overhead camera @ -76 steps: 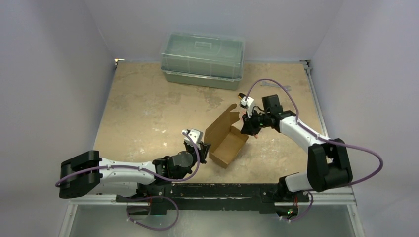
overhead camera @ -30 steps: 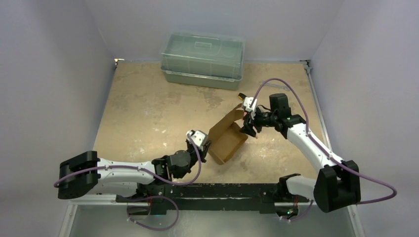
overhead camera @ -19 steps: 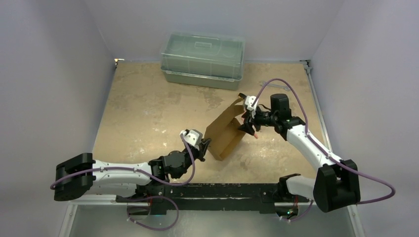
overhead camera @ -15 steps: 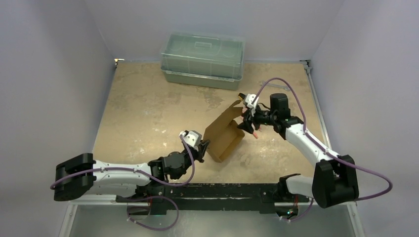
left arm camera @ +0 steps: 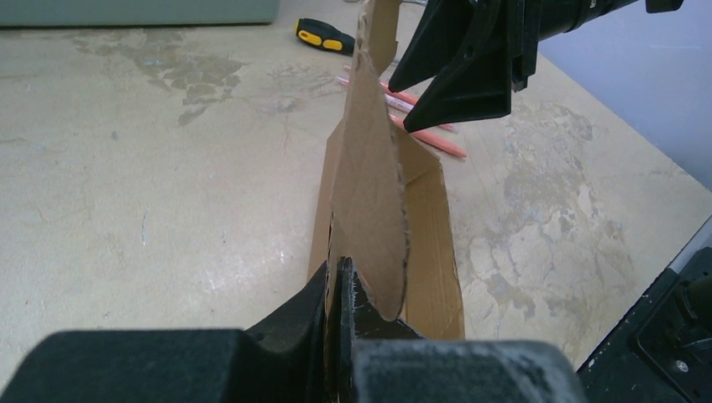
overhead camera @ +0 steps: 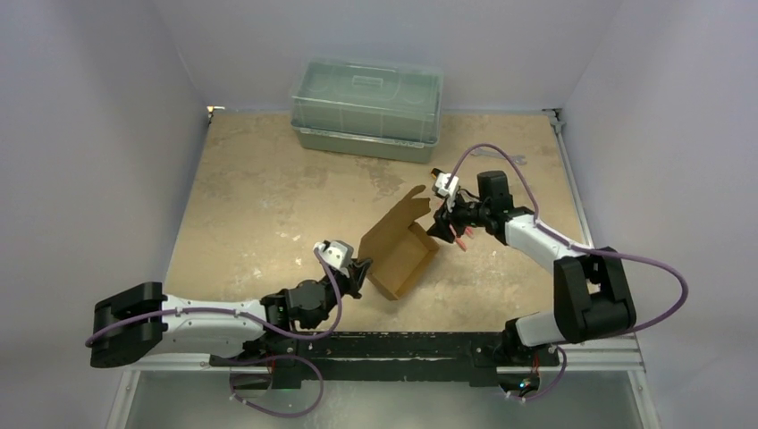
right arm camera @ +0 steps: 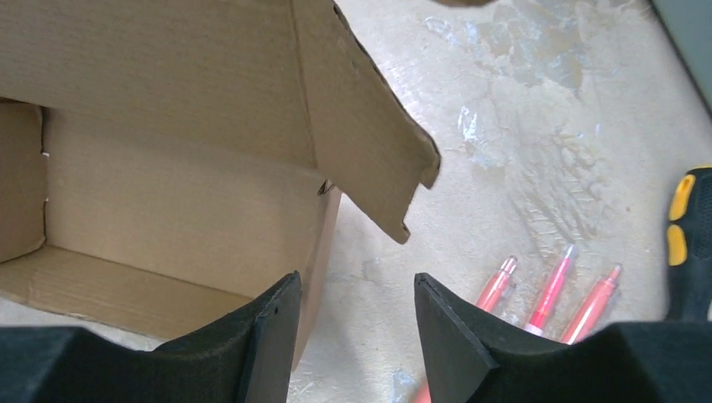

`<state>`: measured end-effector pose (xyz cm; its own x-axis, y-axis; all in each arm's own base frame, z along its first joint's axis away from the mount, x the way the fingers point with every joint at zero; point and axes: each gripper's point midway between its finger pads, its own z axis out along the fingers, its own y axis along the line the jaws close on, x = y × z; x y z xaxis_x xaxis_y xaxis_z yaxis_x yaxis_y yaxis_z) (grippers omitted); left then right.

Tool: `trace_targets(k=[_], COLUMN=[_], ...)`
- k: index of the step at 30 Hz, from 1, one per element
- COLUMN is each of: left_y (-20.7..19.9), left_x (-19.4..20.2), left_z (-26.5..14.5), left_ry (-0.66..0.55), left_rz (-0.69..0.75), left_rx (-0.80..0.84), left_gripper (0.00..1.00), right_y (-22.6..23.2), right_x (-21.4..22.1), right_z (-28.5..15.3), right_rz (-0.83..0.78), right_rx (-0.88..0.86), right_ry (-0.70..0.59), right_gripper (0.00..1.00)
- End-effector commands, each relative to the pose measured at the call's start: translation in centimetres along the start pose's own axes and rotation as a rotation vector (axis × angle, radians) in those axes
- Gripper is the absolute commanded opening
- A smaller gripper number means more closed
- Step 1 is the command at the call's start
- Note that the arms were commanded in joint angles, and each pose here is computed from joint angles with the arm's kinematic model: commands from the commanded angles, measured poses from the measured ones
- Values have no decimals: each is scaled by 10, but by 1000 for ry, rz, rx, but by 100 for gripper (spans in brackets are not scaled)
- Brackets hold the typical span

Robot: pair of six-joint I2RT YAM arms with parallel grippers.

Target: Fold the paper box

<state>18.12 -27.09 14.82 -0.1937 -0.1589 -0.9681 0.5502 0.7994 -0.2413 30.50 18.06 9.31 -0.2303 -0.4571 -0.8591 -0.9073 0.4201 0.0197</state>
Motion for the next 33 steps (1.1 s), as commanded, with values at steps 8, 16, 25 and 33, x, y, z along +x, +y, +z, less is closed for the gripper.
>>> trace_targets(k=[8, 16, 25, 33], left_y=[0, -5, -9, 7], left_x=[-4, 1, 13, 18], left_z=[-2, 2, 5, 7], left_ry=[-39, -33, -2, 17], left_rz=[-91, -101, -92, -78], left_rx=[-3, 14, 27, -80], left_gripper=[0, 0, 0, 0], right_y=[0, 8, -4, 5], right_x=[-8, -8, -1, -16], right_z=[22, 33, 38, 35], right_rz=[-51, -78, -31, -21], right_rx=[-25, -17, 69, 18], right_ry=[31, 70, 121, 95], right_gripper=[38, 19, 17, 36])
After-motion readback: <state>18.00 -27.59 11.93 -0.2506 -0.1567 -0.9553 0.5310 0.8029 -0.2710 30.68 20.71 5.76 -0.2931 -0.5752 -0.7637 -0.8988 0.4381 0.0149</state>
